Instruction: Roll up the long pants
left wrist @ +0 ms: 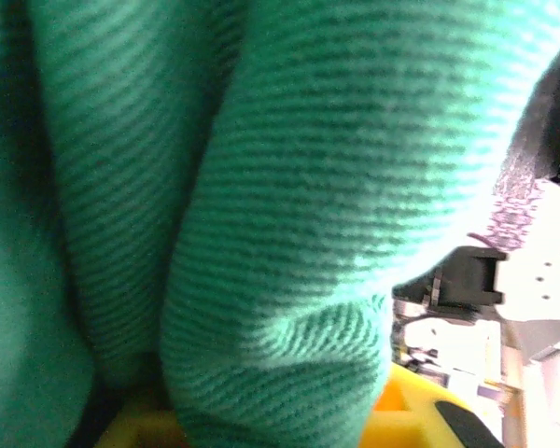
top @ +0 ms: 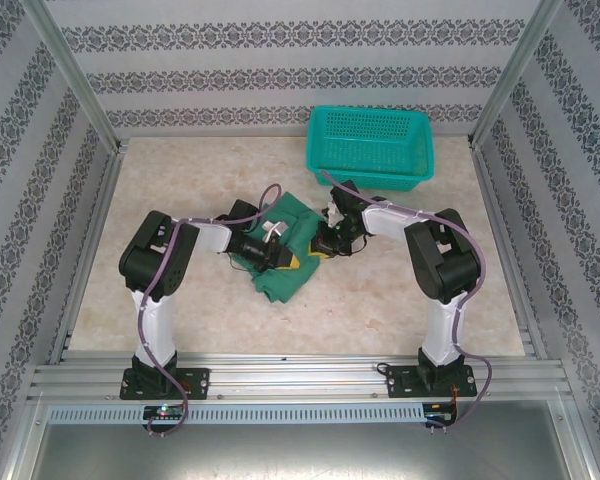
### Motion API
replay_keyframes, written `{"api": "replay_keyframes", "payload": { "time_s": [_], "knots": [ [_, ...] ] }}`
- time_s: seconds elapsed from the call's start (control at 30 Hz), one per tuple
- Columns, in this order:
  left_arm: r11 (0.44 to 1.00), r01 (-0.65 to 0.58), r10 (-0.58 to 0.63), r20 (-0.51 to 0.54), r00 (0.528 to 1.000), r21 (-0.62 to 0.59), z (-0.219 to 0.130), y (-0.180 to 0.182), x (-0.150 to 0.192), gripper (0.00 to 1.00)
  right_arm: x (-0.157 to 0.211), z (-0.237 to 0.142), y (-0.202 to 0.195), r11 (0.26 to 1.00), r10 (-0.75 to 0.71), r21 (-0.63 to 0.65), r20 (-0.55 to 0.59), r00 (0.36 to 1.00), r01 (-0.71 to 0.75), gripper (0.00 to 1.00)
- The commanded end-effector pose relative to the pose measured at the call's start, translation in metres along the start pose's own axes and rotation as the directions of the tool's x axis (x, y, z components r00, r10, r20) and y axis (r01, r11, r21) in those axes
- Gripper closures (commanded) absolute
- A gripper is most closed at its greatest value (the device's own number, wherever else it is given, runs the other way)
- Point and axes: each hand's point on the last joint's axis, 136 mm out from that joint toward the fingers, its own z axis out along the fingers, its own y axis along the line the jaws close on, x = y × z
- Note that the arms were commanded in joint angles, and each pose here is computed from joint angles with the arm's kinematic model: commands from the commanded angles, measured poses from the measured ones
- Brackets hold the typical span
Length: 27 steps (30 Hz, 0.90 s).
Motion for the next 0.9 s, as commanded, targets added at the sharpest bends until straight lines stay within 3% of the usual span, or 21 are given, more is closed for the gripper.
{"api": "replay_keyframes", "payload": {
  "time_s": [0.0, 0.07, 0.1, 0.13, 0.2, 0.23, 0.3, 0.37, 0.43, 0.63, 0.77, 0.87],
  "knots": [
    [0.917, -0.008, -0.043, -0.120, 0.992, -0.400, 0.002, 0.064, 0.066, 0.78, -0.057, -0.007, -0.007, 0.999, -0.047, 0.009, 0.287, 0.957, 0.046, 1.00],
    [0.821, -0.089, 0.035, -0.105, 0.994, -0.564, -0.021, 0.061, 0.058, 0.39, -0.045, -0.018, -0.011, 0.999, -0.046, 0.019, 0.308, 0.950, 0.042, 1.00],
    [0.753, -0.141, 0.090, -0.111, 0.990, -0.643, -0.032, 0.056, 0.054, 0.01, -0.040, -0.025, -0.012, 0.999, -0.048, 0.022, 0.319, 0.947, 0.044, 1.00],
    [0.688, -0.183, 0.141, -0.118, 0.983, -0.703, -0.043, 0.051, 0.050, 0.00, -0.035, -0.029, -0.012, 0.999, -0.050, 0.023, 0.323, 0.945, 0.045, 1.00],
    [0.493, -0.268, 0.266, -0.149, 0.952, -0.828, -0.063, 0.037, 0.041, 0.00, -0.023, -0.036, -0.014, 0.999, -0.039, 0.030, 0.317, 0.948, 0.031, 1.00],
    [0.418, -0.305, 0.328, -0.171, 0.929, -0.856, -0.068, 0.027, 0.038, 0.00, -0.019, -0.039, -0.013, 0.999, -0.035, 0.028, 0.314, 0.949, 0.028, 1.00],
    [0.209, -0.334, 0.449, -0.213, 0.868, -0.919, -0.084, 0.006, 0.033, 0.00, -0.011, -0.044, -0.013, 0.999, -0.024, 0.038, 0.309, 0.951, 0.013, 1.00],
    [0.101, -0.339, 0.531, -0.238, 0.813, -0.935, -0.091, -0.014, 0.034, 0.00, -0.004, -0.046, -0.012, 0.999, -0.024, 0.044, 0.303, 0.953, 0.011, 1.00],
    [0.058, -0.377, 0.598, -0.270, 0.755, -0.924, -0.086, -0.033, 0.043, 0.00, 0.002, -0.046, -0.010, 0.999, -0.024, 0.045, 0.288, 0.957, 0.011, 1.00],
    [-0.147, -0.488, 0.733, -0.426, 0.530, -0.860, -0.052, -0.076, 0.063, 0.00, 0.016, -0.049, 0.002, 1.000, -0.025, 0.018, 0.271, 0.962, 0.021, 1.00],
    [-0.265, -0.546, 0.688, -0.553, 0.471, -0.795, -0.024, -0.067, 0.060, 0.00, 0.019, -0.049, 0.005, 1.000, 0.017, -0.025, 0.261, 0.965, -0.011, 1.00],
    [-0.315, -0.578, 0.662, -0.611, 0.435, -0.753, -0.004, -0.059, 0.054, 0.00, 0.023, -0.052, 0.009, 0.997, 0.051, -0.063, 0.248, 0.967, -0.036, 1.00]
  ]
}}
